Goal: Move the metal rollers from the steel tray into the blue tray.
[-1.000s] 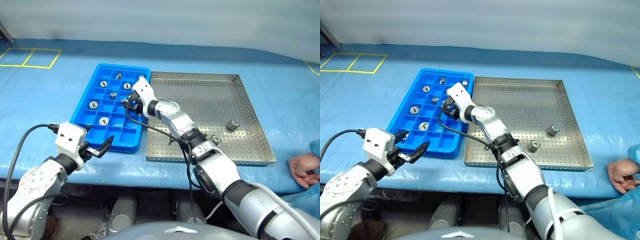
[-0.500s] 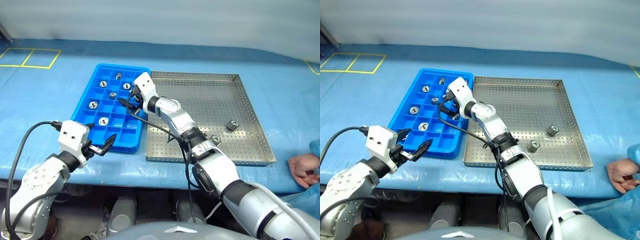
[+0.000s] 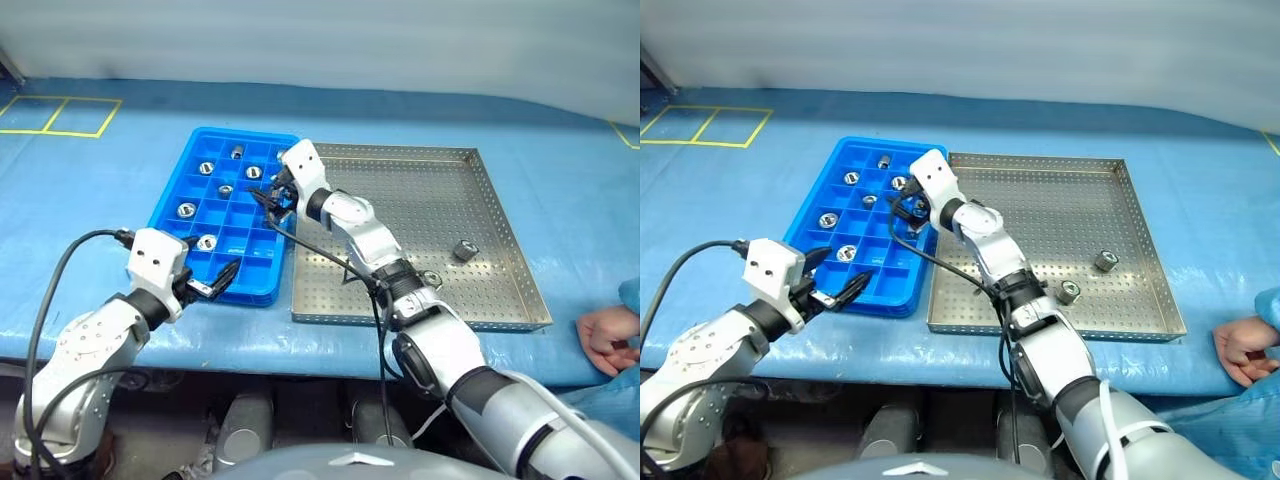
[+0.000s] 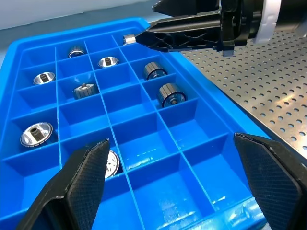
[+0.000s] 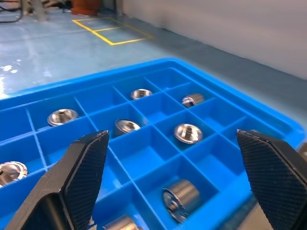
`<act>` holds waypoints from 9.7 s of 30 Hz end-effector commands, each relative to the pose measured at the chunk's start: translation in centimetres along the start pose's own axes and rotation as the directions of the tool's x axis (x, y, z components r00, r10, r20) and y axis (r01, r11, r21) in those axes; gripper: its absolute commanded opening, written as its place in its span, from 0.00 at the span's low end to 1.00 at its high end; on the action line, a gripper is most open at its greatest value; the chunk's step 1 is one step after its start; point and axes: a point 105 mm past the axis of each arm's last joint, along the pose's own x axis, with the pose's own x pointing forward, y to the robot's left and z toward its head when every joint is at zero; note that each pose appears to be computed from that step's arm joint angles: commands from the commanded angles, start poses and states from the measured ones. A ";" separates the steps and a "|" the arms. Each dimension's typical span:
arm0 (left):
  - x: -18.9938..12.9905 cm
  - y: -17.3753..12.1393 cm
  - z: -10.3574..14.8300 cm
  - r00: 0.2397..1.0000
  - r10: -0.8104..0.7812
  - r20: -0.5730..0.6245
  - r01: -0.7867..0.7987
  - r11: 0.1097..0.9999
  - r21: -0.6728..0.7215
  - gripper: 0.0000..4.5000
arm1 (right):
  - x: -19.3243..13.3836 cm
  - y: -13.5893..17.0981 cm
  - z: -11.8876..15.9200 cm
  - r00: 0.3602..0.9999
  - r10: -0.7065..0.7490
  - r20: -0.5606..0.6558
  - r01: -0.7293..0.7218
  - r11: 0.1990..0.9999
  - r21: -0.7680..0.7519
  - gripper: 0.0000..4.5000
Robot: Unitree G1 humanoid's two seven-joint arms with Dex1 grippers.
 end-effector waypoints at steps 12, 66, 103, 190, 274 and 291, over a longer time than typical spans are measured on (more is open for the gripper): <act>9.6 -7.7 3.7 0.900 -0.431 0.059 0.429 0.902 0.054 1.00 | -16.8 -3.9 -1.7 0.903 -0.375 -0.211 0.370 0.927 -0.061 0.99; 15.8 -8.5 2.7 0.928 -0.372 0.004 0.370 0.924 0.100 0.41 | -17.2 -4.5 -4.1 0.823 -0.497 -0.275 0.493 0.866 -0.088 1.00; -0.7 3.4 -1.6 0.939 0.086 -0.332 -0.024 0.983 0.184 0.41 | -13.3 -2.5 -4.8 0.912 -0.311 -0.268 0.305 0.950 -0.064 1.00; 14.7 -8.8 -1.4 0.928 -0.349 -0.131 0.352 0.936 -0.003 0.50 | -14.5 -2.9 -5.2 0.879 -0.402 -0.257 0.413 0.911 -0.012 1.00; 2.5 -2.7 -2.1 0.997 -0.029 -0.073 0.017 0.986 -0.167 0.49 | -0.8 2.1 2.1 0.999 -0.007 0.039 0.003 0.994 0.108 0.81; 8.6 -8.7 0.8 0.928 -0.372 0.009 0.371 0.922 -0.112 0.49 | -17.5 -11.1 -5.6 0.611 -0.746 -0.263 0.750 0.653 -0.110 0.81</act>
